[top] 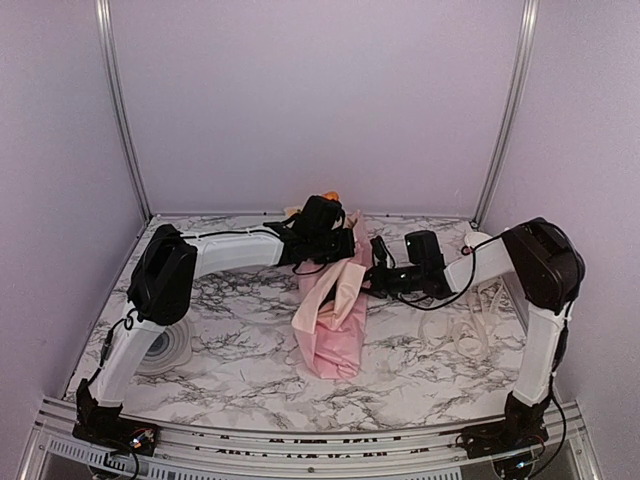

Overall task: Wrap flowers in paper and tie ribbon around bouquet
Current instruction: Fold the two-thirds-folded wrapping paper at the center of the board.

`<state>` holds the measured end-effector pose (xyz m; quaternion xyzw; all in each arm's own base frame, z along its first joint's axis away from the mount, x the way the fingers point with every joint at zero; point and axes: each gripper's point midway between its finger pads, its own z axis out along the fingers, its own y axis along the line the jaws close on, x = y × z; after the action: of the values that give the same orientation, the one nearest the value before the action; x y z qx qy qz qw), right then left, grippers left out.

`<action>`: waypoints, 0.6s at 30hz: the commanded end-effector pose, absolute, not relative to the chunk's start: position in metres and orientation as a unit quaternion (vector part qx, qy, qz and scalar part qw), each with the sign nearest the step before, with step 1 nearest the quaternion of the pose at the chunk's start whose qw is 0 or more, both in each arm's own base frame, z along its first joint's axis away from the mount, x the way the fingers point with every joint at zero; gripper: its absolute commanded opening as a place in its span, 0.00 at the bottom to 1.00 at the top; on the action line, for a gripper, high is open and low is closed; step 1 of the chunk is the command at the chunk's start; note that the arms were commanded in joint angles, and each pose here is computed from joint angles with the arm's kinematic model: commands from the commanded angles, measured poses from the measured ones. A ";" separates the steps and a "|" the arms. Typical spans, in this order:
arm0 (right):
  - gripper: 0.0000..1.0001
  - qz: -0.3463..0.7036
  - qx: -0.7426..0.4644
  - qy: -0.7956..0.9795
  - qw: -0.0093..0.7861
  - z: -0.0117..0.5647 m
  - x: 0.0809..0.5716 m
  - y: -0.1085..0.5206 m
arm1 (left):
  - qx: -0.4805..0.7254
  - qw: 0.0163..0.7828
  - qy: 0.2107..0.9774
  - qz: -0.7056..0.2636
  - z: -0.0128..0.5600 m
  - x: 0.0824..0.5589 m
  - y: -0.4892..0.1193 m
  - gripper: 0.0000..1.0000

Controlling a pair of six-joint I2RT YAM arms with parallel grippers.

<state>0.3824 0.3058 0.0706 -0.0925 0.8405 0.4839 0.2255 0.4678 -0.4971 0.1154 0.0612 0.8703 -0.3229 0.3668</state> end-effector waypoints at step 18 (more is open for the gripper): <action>0.58 0.393 -0.124 0.856 0.314 0.133 0.351 0.282 | 0.074 0.346 0.891 -0.283 0.070 0.466 -0.489 0.00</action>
<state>0.3482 0.2762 0.1508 -0.1188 0.8279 0.4401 0.3269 0.4702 -0.4950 0.1055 0.0661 0.8732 -0.3089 0.3711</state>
